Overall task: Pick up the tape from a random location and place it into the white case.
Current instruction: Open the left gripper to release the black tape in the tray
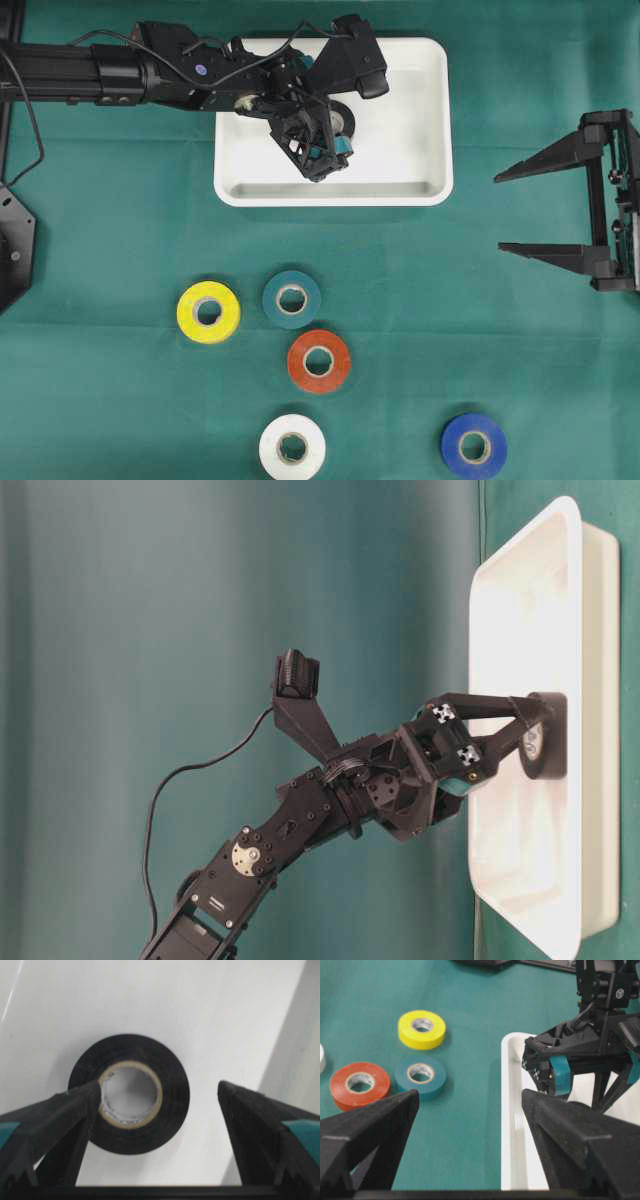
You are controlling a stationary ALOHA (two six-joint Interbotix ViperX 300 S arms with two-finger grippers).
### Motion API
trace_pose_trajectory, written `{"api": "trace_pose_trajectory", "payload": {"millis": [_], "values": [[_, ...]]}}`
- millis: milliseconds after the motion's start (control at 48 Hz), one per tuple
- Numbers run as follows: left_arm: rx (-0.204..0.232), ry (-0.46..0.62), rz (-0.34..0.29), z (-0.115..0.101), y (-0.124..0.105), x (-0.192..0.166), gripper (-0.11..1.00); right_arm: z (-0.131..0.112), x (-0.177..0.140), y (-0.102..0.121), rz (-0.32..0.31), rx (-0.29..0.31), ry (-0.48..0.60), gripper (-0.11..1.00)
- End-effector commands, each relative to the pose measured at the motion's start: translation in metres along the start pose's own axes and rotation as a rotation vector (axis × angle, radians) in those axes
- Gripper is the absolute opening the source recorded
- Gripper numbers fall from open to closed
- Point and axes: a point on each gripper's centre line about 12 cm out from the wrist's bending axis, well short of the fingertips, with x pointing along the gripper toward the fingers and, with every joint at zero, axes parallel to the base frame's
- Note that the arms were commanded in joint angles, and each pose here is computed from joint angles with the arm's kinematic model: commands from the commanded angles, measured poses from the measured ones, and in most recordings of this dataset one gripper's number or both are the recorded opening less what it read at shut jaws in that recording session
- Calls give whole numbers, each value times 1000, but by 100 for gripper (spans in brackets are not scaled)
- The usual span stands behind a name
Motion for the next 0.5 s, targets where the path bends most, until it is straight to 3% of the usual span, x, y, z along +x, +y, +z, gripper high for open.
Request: {"api": "trace_pose_trajectory", "payload": {"millis": [0,480], "values": [[-3,-43,1,13,1,-15,90,12,1,-1,-2,0,-29,90],[4,-126,0,37,0,-98,90,13,0,-1,-2,0,-35,90]]}}
